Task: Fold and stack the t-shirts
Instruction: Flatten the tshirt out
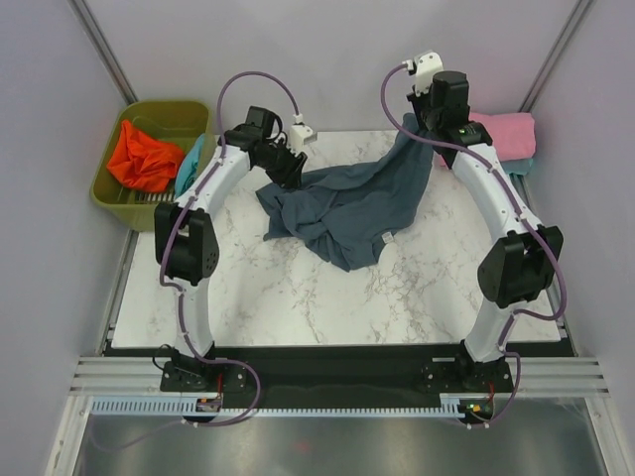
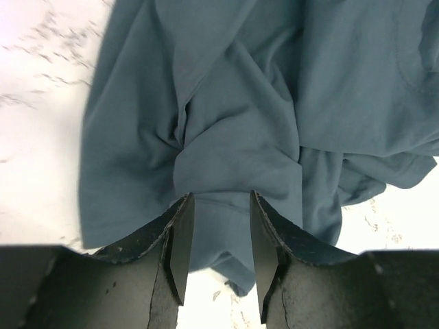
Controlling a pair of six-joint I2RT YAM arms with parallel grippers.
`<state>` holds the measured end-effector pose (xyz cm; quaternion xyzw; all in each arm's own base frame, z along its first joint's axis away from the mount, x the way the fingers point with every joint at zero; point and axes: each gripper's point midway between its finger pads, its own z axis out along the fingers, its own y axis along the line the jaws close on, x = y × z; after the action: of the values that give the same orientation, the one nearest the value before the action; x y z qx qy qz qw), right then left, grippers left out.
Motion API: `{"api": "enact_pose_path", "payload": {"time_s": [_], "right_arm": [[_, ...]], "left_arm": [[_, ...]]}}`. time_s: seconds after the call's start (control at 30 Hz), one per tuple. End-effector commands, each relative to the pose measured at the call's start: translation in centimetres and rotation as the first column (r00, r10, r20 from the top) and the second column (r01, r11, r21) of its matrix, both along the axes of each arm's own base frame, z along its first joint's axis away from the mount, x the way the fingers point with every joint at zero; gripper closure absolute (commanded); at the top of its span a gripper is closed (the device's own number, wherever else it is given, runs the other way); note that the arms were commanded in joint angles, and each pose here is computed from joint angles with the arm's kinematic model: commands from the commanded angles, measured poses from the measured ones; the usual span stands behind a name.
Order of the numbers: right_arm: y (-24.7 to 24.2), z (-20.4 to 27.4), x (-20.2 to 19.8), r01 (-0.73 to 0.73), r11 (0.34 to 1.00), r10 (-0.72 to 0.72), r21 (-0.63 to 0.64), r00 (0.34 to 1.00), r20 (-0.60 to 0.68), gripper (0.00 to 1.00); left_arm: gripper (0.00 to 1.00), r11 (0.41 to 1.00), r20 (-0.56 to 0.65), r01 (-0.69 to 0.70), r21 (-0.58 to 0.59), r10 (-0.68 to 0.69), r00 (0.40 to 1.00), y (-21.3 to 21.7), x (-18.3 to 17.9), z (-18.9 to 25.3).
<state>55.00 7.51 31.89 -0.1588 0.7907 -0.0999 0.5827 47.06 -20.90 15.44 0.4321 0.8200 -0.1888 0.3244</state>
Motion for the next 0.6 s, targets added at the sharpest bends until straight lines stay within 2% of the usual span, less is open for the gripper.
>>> {"api": "enact_pose_path", "payload": {"time_s": [0.0,0.27,0.37,0.57], "right_arm": [[1.3,1.2,0.6,-0.026,0.998,0.025,0.053,0.999,0.029,1.00],[1.8,0.9,0.0,-0.046,0.997,0.045,0.067,0.999,0.016,1.00],[1.7,0.8,-0.4,-0.047,0.997,0.047,0.067,0.999,0.011,1.00],[1.4,0.4,-0.7,-0.038,0.998,0.038,0.058,0.999,0.006,1.00]], "left_arm": [[0.55,0.999,-0.089,-0.029,-0.043,0.025,0.996,-0.8,0.4,-2.4],[0.55,0.986,-0.170,-0.125,-0.114,0.104,0.980,-1.0,2.5,-3.1],[0.55,0.982,-0.221,-0.108,-0.157,0.072,0.973,-1.6,1.5,-2.9],[0.55,0.982,-0.330,-0.076,-0.173,0.015,0.944,-1.4,-3.5,-2.3]]}}
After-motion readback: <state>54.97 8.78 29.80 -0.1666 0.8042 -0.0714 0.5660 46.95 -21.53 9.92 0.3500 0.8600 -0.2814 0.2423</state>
